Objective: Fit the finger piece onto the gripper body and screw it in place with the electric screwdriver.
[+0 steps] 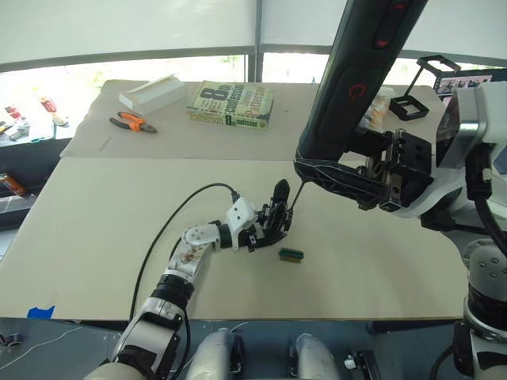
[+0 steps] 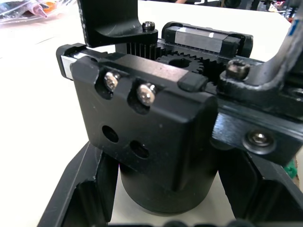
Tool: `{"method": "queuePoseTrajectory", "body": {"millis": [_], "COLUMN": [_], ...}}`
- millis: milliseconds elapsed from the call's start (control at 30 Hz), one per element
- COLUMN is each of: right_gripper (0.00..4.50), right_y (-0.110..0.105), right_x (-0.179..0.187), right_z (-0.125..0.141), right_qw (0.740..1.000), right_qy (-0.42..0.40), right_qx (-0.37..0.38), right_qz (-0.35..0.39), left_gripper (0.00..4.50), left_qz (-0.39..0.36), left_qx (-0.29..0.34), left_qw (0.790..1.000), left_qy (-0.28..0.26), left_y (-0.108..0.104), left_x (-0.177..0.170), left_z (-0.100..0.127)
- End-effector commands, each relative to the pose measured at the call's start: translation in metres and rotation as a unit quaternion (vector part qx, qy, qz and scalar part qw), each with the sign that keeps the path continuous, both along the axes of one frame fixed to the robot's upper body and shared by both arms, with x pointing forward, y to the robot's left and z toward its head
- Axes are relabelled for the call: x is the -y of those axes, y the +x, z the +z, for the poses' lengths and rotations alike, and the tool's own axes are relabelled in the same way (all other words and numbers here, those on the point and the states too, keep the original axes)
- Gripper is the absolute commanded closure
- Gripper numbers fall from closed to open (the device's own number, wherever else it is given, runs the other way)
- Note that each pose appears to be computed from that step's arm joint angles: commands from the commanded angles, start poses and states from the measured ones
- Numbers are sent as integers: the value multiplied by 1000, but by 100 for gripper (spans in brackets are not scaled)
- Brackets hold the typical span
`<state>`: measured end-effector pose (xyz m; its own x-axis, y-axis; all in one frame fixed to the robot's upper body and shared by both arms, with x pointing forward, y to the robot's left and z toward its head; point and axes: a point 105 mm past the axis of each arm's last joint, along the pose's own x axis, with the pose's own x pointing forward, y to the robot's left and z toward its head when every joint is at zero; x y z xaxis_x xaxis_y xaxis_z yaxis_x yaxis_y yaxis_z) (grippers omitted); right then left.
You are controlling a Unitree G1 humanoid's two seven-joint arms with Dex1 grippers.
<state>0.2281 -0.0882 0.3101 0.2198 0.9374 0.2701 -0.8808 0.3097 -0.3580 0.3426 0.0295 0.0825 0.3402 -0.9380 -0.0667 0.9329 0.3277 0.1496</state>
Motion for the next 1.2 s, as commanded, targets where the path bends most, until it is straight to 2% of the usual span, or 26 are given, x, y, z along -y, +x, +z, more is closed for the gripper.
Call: {"method": "queuePoseTrajectory", "body": {"millis": [33, 100, 167, 233, 267, 433, 767, 1200], "right_gripper": [259, 259, 259, 259, 259, 259, 259, 259], "right_y": [-10, -10, -11, -11, -11, -12, -12, -8], "right_x": [2, 2, 2, 2, 3, 2, -1, -9], "right_z": [11, 11, 12, 12, 12, 11, 10, 11], "right_qw": [1000, 999, 999, 999, 1000, 999, 999, 998], "right_qy": [11, 11, 11, 11, 11, 8, 0, -11], "right_qx": [30, 30, 30, 29, 28, 25, 20, 21], "right_qz": [2, 3, 4, 5, 6, 17, 40, 59], "left_gripper": [205, 205, 98, 22, 6, 6, 6, 6], "left_qz": [9, 10, 11, 14, 15, 38, 54, 61], "left_qx": [-20, -32, -34, -27, -22, 7, 1, -21], "left_qw": [1000, 999, 999, 1000, 1000, 999, 998, 998], "left_qy": [0, -6, -9, -7, -12, -18, -18, -2], "left_y": [3, 3, 2, 2, 1, -5, -26, -16], "left_x": [0, 0, -2, -3, -5, -17, -28, -2], "left_z": [-8, -10, -9, -9, -8, -5, -4, -15]}}
